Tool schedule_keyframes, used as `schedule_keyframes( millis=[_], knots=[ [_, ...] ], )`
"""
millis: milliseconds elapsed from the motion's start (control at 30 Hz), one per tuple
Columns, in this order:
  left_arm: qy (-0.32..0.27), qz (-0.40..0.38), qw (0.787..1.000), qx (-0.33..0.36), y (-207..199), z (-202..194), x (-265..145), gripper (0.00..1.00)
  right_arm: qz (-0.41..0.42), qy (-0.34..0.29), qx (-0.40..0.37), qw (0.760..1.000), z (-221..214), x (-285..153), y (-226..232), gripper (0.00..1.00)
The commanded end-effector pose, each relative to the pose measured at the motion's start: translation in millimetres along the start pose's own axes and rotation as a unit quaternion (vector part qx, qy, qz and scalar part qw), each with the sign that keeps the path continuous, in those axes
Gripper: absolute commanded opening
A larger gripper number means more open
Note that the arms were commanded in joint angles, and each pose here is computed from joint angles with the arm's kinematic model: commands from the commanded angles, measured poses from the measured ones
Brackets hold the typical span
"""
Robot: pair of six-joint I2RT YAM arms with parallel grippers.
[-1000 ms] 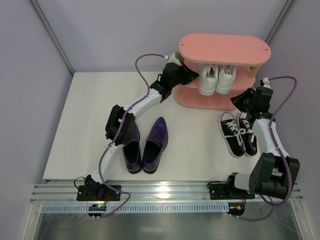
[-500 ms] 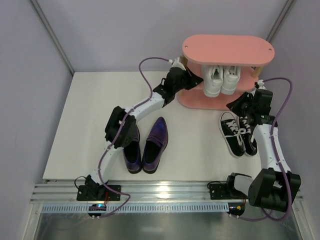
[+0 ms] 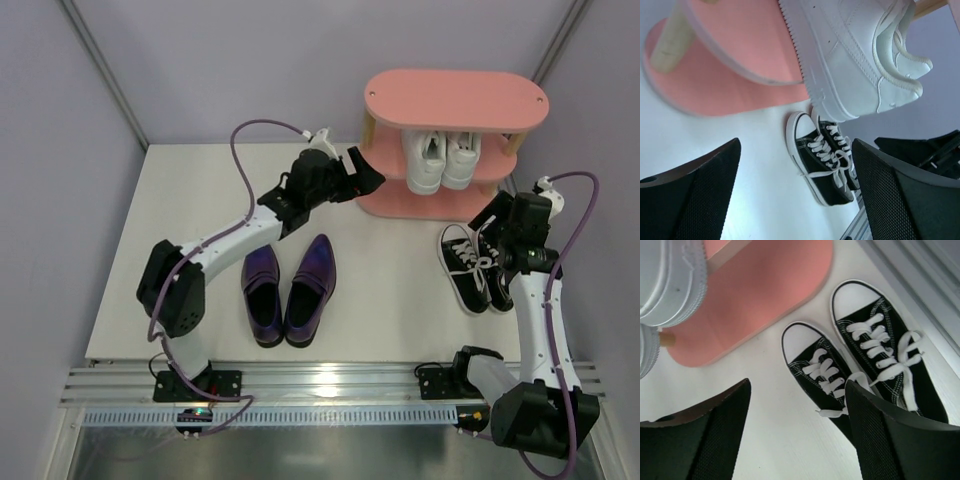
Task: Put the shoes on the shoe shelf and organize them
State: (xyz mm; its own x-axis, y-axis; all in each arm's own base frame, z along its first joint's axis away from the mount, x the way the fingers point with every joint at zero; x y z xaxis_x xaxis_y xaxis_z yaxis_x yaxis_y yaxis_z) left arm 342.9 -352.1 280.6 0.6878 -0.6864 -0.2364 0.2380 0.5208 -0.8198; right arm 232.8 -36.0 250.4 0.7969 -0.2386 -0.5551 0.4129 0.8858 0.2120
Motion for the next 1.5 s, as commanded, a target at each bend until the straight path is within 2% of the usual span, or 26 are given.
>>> schedule_keyframes(
  millis=[0,67,167,200,267,300,467,567,800,1100,1333,1467],
  knots=[
    [-0.020,0.021,0.999,0.024,-2,11,-43,0.91,-0.105,0.014,-0.008,0.994,-10,2,-20,0.81],
    [-0.004,0.045,0.999,0.017,14,-1,-57,0.93,-0.130,0.033,-0.016,0.991,-17,4,-26,0.82],
    [-0.004,0.043,0.999,0.006,15,-5,-91,0.95,-0.147,0.064,-0.024,0.987,-33,10,-32,0.82],
    [0.006,0.060,0.998,0.004,30,-16,-99,0.95,-0.155,0.072,-0.027,0.985,-44,12,-36,0.82],
    [-0.013,0.059,0.998,0.000,30,-15,-121,0.96,-0.156,0.066,-0.029,0.985,-49,13,-39,0.82],
    [-0.006,0.073,0.997,-0.001,42,-23,-129,0.96,-0.144,0.066,-0.031,0.987,-54,16,-38,0.81],
    [-0.024,0.070,0.997,-0.006,49,-30,-172,0.99,-0.113,0.086,-0.050,0.989,-58,29,-34,0.69],
    [-0.039,0.079,0.996,-0.006,59,-34,-190,0.99,-0.097,0.092,-0.063,0.989,-54,34,-31,0.66],
    [-0.033,0.088,0.996,-0.005,74,-45,-212,1.00,-0.071,0.137,-0.082,0.985,-62,50,-28,0.66],
    [-0.031,0.094,0.995,-0.013,94,-61,-233,1.00,-0.055,0.151,-0.093,0.983,-61,61,-24,0.66],
    [-0.034,0.088,0.995,-0.020,100,-66,-244,1.00,-0.064,0.174,-0.100,0.978,-67,76,-23,0.56],
    [-0.035,0.086,0.995,-0.021,104,-69,-249,1.00,-0.078,0.181,-0.105,0.975,-71,81,-25,0.55]
  ],
)
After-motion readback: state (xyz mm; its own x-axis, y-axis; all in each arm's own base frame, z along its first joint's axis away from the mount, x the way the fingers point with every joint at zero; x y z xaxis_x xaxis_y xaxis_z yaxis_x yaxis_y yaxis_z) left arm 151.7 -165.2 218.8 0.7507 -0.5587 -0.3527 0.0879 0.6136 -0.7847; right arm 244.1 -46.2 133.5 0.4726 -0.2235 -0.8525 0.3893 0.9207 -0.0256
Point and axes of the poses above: each gripper's point midway between its finger pads, its own x axis out along the fingers, its own y axis along the line the jaws close on, z = x × y, the point moved 9 cm from there along -x, back along the fingers, and after that the axes turned 10 degrees about -x, right-handed, at the moved point
